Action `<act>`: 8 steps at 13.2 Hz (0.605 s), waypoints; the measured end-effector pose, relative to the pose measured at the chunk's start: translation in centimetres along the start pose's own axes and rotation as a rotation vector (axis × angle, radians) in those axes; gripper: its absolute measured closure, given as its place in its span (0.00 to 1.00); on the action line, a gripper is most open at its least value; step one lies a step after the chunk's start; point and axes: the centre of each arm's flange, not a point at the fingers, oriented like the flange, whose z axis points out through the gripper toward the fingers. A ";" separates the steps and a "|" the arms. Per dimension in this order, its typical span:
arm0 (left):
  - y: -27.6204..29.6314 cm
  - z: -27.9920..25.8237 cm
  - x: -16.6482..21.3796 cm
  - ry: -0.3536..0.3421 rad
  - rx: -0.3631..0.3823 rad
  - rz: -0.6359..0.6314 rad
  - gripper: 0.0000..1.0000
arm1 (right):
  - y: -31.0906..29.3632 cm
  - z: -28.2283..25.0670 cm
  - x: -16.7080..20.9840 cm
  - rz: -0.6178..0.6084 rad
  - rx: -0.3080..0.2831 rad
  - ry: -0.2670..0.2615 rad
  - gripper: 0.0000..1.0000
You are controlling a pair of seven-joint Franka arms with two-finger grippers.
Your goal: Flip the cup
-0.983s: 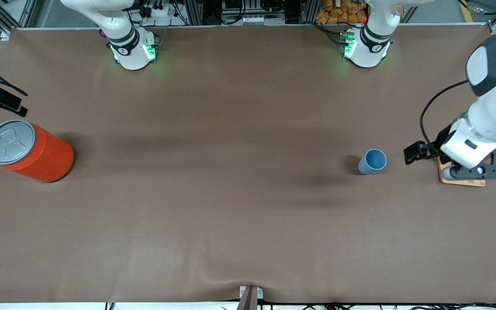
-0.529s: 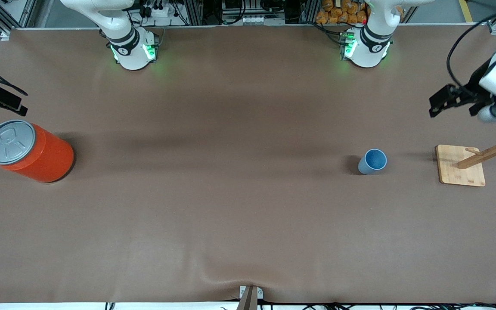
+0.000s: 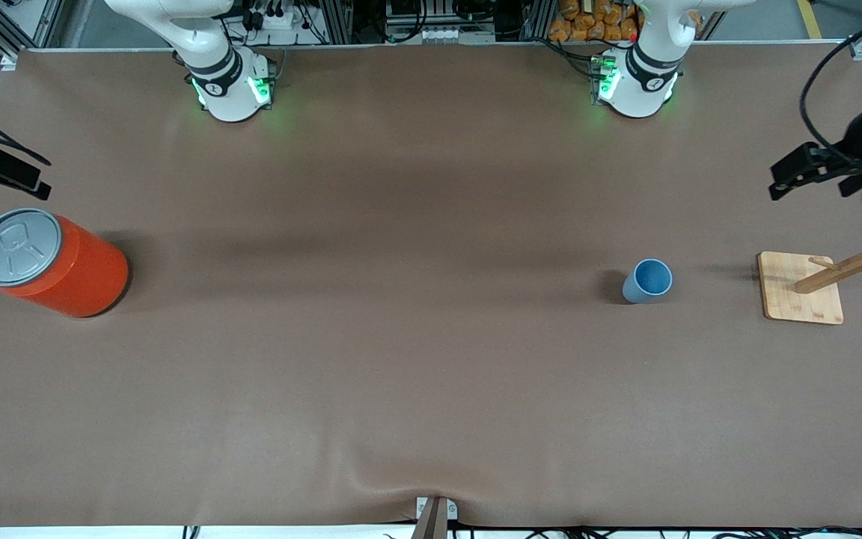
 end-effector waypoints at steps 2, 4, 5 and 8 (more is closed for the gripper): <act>-2.1 -0.8 0.0 0.015 -0.013 0.008 0.00 | 0.0 0.0 0.0 0.000 0.000 -0.002 0.00; -2.2 -0.8 -0.1 0.004 -0.040 0.022 0.00 | 0.0 0.0 0.0 0.000 0.000 -0.004 0.00; -1.8 -0.7 -0.1 0.000 -0.043 0.027 0.00 | 0.0 0.1 0.0 0.000 0.000 -0.005 0.00; -1.5 -0.7 -0.2 -0.002 -0.043 0.013 0.00 | 0.0 0.1 0.0 0.000 0.000 -0.006 0.00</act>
